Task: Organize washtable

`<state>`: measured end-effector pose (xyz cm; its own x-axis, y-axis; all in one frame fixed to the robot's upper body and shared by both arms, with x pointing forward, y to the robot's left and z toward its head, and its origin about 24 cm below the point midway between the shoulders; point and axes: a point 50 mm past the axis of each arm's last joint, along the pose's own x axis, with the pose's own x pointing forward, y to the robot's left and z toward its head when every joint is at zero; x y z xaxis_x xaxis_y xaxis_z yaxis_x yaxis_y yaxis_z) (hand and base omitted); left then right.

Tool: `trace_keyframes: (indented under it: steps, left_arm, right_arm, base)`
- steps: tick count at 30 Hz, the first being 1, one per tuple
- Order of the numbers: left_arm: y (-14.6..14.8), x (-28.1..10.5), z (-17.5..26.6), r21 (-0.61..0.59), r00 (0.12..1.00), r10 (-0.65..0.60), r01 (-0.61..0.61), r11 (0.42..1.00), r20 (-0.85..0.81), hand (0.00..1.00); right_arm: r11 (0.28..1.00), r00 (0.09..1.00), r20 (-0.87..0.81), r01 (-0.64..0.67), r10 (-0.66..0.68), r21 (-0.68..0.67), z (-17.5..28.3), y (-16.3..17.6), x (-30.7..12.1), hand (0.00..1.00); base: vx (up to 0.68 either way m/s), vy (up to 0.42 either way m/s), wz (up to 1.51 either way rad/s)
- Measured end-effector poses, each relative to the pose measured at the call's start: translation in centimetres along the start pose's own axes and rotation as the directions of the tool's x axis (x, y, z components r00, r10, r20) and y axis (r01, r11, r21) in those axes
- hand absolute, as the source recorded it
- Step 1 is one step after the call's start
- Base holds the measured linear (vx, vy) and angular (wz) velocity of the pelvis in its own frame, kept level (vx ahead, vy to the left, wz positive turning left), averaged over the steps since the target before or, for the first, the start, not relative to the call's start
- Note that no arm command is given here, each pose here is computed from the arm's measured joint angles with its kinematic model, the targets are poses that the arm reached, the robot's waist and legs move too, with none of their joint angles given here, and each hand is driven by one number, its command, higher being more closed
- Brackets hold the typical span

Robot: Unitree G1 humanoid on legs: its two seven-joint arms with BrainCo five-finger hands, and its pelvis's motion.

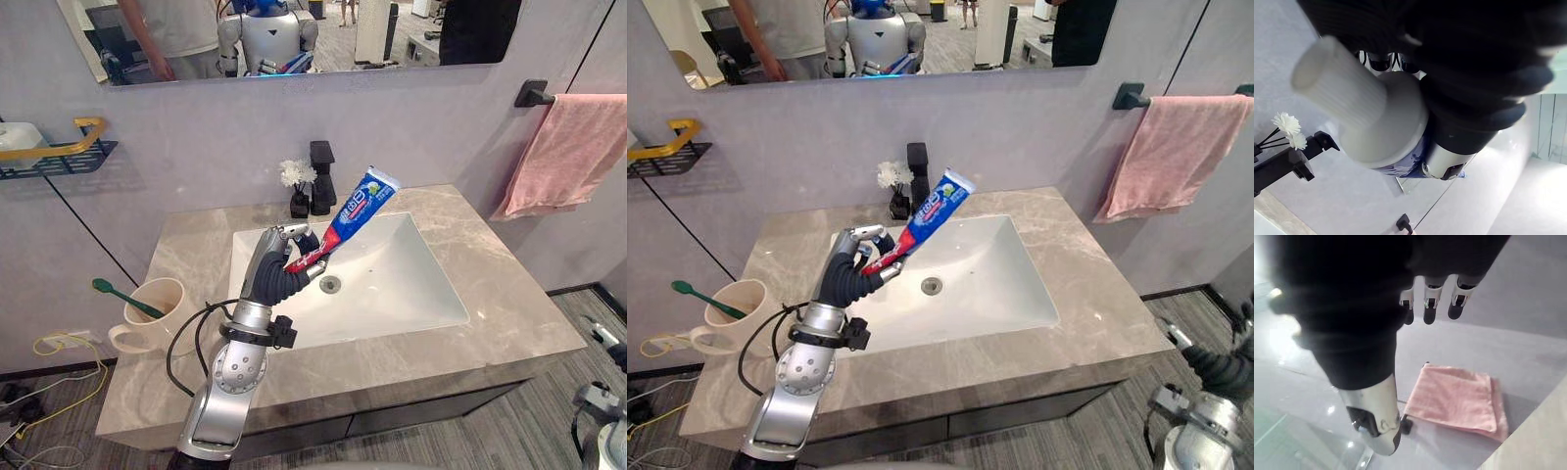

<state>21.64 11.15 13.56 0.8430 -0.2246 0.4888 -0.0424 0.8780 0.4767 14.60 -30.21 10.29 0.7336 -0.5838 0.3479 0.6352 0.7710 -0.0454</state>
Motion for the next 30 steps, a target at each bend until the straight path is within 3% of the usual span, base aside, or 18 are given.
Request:
trace_keyframes:
  steps: [4,10,15,17,19,23,30]
  left_arm:
    - [0.0,0.2,0.3,-0.026,1.000,-0.008,0.008,1.000,0.016,1.00]
    - [-0.7,0.9,1.7,-0.097,0.995,-0.028,0.036,0.995,0.091,1.00]
    - [-1.5,0.9,2.6,-0.138,0.990,-0.038,0.057,0.989,0.137,1.00]
    - [-1.9,1.1,3.1,-0.159,0.986,-0.045,0.071,0.985,0.161,1.00]
    - [-2.1,1.4,3.5,-0.174,0.982,-0.039,0.072,0.982,0.184,1.00]
    - [-2.6,1.4,3.6,-0.184,0.982,-0.051,0.086,0.979,0.184,1.00]
    - [-3.9,1.5,3.1,-0.195,0.982,-0.093,0.125,0.973,0.166,1.00]
  right_arm:
    - [0.960,0.983,0.066,-0.180,0.170,0.216,0.7,4.1,0.7,0.00]
    - [0.804,0.934,0.145,-0.356,0.327,0.477,1.9,8.6,0.4,0.00]
    - [0.616,0.873,0.214,-0.465,0.438,0.636,3.1,12.2,-0.4,0.00]
    - [0.494,0.831,0.252,-0.508,0.495,0.706,3.8,13.9,-1.1,0.00]
    - [0.399,0.801,0.280,-0.526,0.529,0.751,4.3,15.0,-1.9,0.00]
    - [0.275,0.751,0.327,-0.553,0.573,0.786,5.2,16.6,-2.7,0.00]
    - [0.177,0.695,0.368,-0.579,0.618,0.796,6.1,18.4,-3.8,0.00]
  base:
    - [-0.03,-0.009,0.12]
    - [-0.02,-0.009,0.22]
    - [-0.01,0.001,0.13]
    - [0.00,0.000,0.12]
    - [0.01,0.005,0.18]
    - [0.01,0.002,0.09]
    - [-0.01,-0.002,0.02]
